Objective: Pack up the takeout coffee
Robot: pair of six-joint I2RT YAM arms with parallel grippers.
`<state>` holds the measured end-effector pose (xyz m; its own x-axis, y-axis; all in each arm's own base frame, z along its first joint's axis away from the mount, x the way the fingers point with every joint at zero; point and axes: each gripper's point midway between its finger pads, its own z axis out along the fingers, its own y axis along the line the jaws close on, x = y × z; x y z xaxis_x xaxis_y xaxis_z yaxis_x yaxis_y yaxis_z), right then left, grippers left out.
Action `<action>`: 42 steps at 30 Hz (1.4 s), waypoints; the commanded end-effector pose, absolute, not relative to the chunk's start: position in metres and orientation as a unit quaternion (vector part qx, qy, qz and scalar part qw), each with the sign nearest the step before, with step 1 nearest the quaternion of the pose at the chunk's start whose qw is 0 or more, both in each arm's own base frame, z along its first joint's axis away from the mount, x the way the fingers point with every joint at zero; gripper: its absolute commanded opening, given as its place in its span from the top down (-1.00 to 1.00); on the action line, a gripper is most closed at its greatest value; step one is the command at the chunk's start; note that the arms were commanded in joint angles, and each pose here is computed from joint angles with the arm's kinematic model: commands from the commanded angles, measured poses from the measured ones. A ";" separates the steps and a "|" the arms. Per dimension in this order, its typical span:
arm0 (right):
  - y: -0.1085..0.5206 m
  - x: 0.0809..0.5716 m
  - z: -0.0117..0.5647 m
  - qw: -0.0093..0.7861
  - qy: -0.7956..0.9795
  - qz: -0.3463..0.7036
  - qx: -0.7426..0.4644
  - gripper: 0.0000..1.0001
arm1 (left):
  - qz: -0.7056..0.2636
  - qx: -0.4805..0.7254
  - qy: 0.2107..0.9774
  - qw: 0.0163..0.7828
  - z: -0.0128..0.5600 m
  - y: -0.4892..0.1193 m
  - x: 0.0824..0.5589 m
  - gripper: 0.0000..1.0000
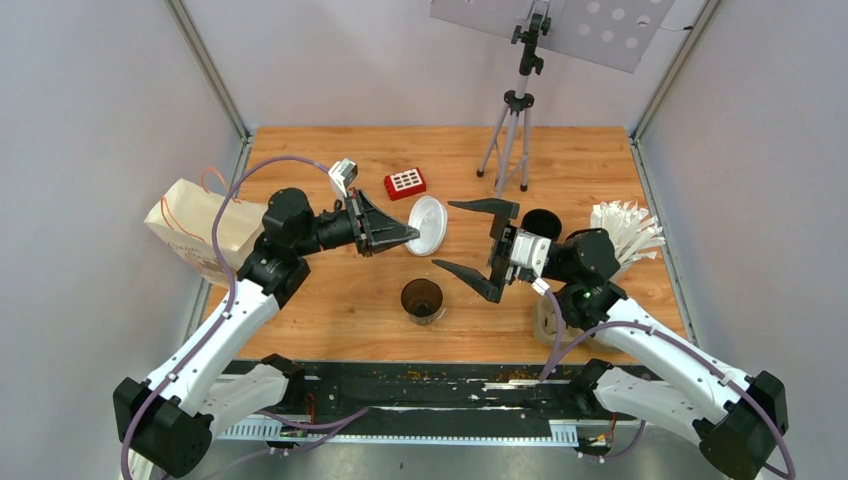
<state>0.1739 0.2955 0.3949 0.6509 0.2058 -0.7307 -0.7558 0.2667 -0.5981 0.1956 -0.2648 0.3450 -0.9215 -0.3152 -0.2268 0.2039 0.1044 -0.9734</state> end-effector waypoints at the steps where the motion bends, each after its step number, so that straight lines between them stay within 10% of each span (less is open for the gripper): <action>1: 0.298 0.169 0.403 0.750 0.243 0.324 -0.523 -0.91 | -0.690 -0.026 0.694 0.203 0.361 -0.264 0.192 1.00; 33: 0.313 0.176 0.409 0.752 0.237 0.329 -0.520 -0.74 | -0.694 -0.040 0.692 0.194 0.359 -0.264 0.186 1.00; 42: 0.315 0.176 0.402 0.742 0.248 0.335 -0.525 -0.54 | -0.690 -0.047 0.693 0.202 0.357 -0.261 0.185 0.52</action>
<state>0.1816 0.3150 0.3871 0.6327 0.2087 -0.7458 -0.7732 0.2247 -0.5930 0.1899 -0.2638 0.3467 -0.9264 -0.3297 -0.1821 0.1712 0.0620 -0.9833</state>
